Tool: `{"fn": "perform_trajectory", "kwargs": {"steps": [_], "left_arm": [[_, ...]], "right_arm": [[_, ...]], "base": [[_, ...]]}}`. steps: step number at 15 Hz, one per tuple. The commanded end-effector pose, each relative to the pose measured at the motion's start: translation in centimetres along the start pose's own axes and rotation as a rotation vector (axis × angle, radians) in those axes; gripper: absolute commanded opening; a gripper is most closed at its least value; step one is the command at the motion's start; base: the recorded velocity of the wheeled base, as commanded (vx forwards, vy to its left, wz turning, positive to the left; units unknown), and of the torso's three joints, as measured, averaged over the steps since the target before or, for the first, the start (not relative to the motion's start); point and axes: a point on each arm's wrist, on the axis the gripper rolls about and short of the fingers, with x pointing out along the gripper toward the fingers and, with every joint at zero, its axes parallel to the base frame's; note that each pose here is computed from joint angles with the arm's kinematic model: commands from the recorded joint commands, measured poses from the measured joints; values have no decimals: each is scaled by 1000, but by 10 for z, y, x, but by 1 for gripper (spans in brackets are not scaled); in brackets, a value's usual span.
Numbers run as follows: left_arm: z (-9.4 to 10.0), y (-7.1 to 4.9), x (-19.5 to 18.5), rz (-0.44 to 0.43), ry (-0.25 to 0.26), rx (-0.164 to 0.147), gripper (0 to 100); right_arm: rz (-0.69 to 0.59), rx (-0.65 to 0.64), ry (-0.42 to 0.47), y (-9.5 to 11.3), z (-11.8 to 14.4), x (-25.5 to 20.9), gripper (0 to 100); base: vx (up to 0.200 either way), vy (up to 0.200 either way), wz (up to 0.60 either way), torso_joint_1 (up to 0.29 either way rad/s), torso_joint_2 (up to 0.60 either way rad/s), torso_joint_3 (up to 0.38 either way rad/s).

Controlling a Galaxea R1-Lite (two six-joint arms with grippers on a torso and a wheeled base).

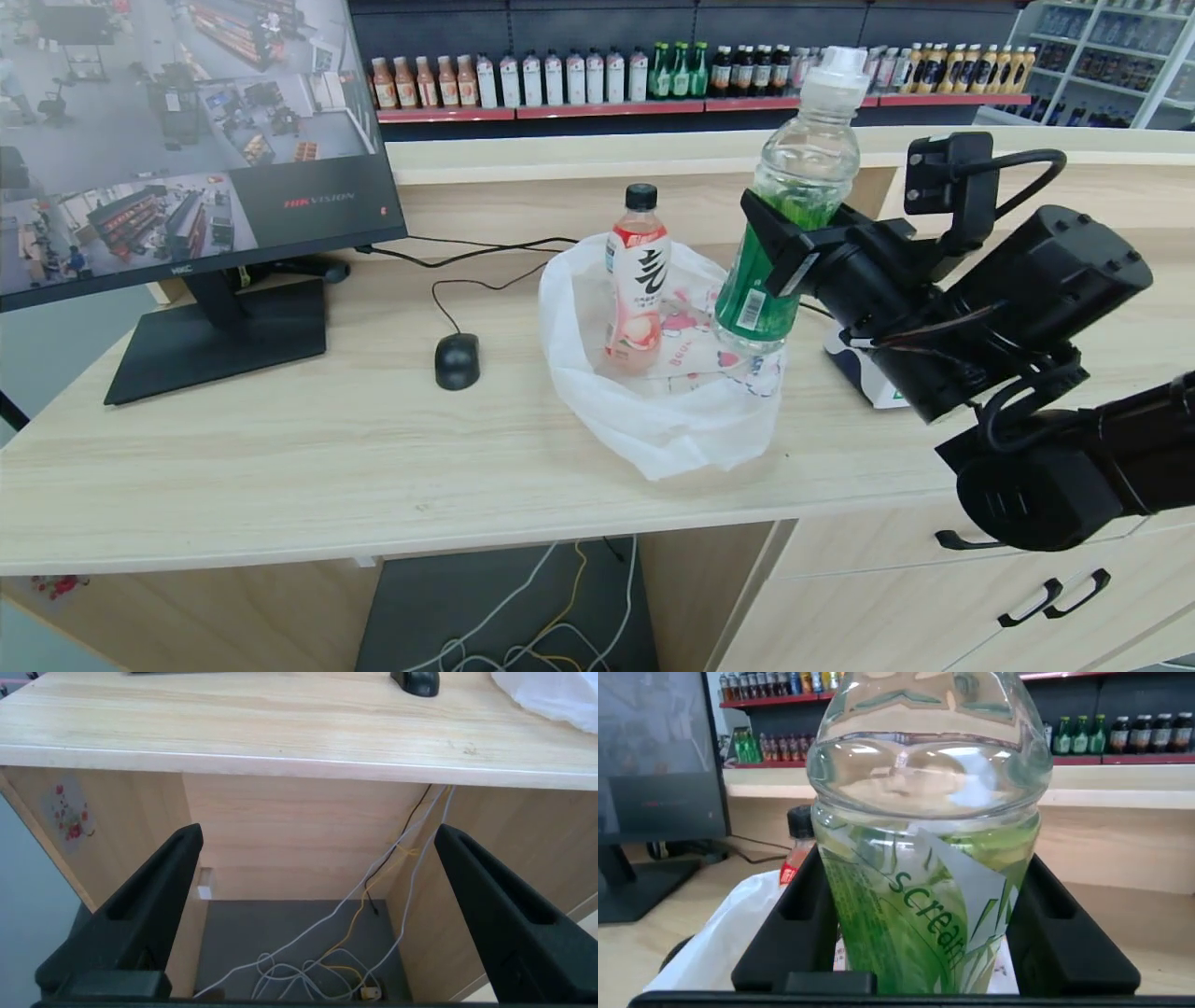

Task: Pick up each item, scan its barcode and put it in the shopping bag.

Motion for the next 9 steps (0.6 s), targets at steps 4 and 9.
{"fn": "perform_trajectory", "kwargs": {"steps": [4,9], "left_arm": [[0,0,0,1,0,-1,100],[0,0,0,1,0,-1,100]], "right_arm": [[-20,19,36,-7,-20,14,0],[-29,39,40,-8,-49,34,0]], "base": [[0,0,0,0,0,0],[0,0,0,0,0,0]]}}
